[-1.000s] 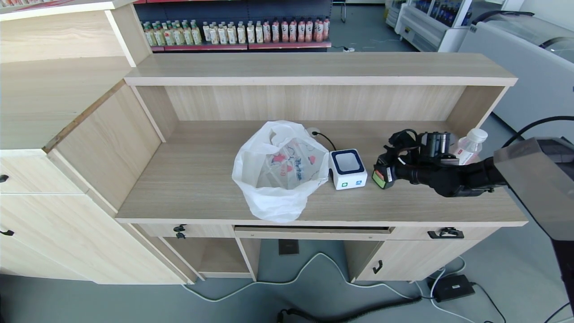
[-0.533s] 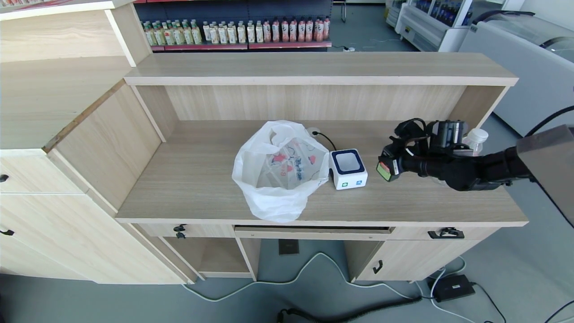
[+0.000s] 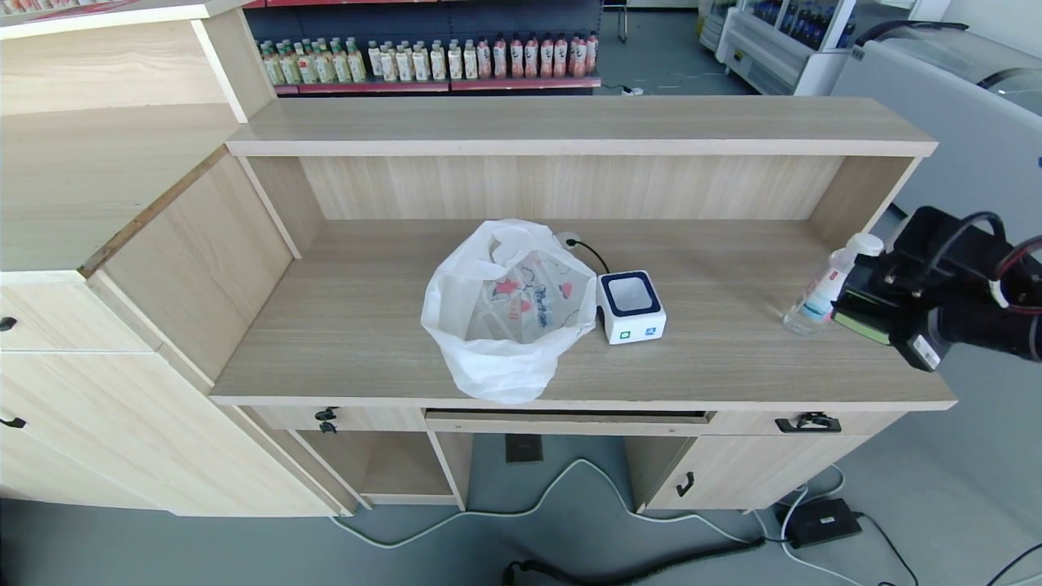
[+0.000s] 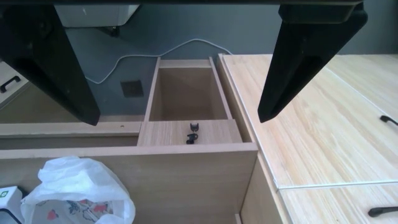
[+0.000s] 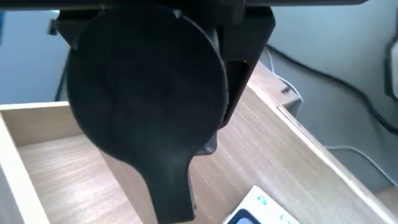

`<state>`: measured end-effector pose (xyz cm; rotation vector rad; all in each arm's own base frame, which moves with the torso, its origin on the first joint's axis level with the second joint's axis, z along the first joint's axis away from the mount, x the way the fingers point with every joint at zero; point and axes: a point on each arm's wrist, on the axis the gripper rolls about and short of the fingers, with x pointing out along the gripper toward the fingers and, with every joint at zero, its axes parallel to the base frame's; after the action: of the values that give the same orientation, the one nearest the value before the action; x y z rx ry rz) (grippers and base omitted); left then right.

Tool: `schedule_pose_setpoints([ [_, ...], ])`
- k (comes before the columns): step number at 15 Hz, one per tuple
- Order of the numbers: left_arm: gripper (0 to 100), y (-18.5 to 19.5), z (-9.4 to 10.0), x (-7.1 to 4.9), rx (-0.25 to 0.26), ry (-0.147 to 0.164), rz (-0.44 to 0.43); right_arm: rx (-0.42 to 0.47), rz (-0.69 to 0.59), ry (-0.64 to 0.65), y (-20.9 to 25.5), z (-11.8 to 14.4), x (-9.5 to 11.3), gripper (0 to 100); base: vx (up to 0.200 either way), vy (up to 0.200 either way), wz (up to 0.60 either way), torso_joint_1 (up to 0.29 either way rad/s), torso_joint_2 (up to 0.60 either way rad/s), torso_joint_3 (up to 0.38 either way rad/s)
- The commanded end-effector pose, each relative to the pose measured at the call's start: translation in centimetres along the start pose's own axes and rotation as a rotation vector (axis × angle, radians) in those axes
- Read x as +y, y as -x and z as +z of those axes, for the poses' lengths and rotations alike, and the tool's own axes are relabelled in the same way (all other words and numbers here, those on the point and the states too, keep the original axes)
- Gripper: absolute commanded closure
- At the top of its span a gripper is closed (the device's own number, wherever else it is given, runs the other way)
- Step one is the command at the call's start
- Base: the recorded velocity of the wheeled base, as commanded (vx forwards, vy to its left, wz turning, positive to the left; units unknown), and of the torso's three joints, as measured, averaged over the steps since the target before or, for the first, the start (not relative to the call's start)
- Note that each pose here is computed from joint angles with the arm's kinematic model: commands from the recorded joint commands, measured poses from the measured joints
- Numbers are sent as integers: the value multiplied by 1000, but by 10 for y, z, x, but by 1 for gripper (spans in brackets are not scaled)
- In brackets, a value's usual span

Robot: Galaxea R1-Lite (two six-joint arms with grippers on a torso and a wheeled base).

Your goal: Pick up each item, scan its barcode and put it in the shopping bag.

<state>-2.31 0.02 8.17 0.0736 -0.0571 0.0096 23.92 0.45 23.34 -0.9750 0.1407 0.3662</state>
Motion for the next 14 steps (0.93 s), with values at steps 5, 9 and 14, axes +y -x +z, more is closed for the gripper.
schedule_pose_setpoints([
  [5, 0, 0, 0, 0, -1, 0, 0, -428, -74, 1096, 55, 42, 50, 100, 0, 0, 0, 0, 0, 0],
  [9, 0, 0, 0, 0, -1, 0, 0, -777, -312, 1445, 61, 95, 76, 100, 0, 0, 0, 0, 0, 0],
  [14, 0, 0, 0, 0, -1, 0, 0, -942, -551, 1626, 79, 116, 91, 100, 0, 0, 0, 0, 0, 0],
])
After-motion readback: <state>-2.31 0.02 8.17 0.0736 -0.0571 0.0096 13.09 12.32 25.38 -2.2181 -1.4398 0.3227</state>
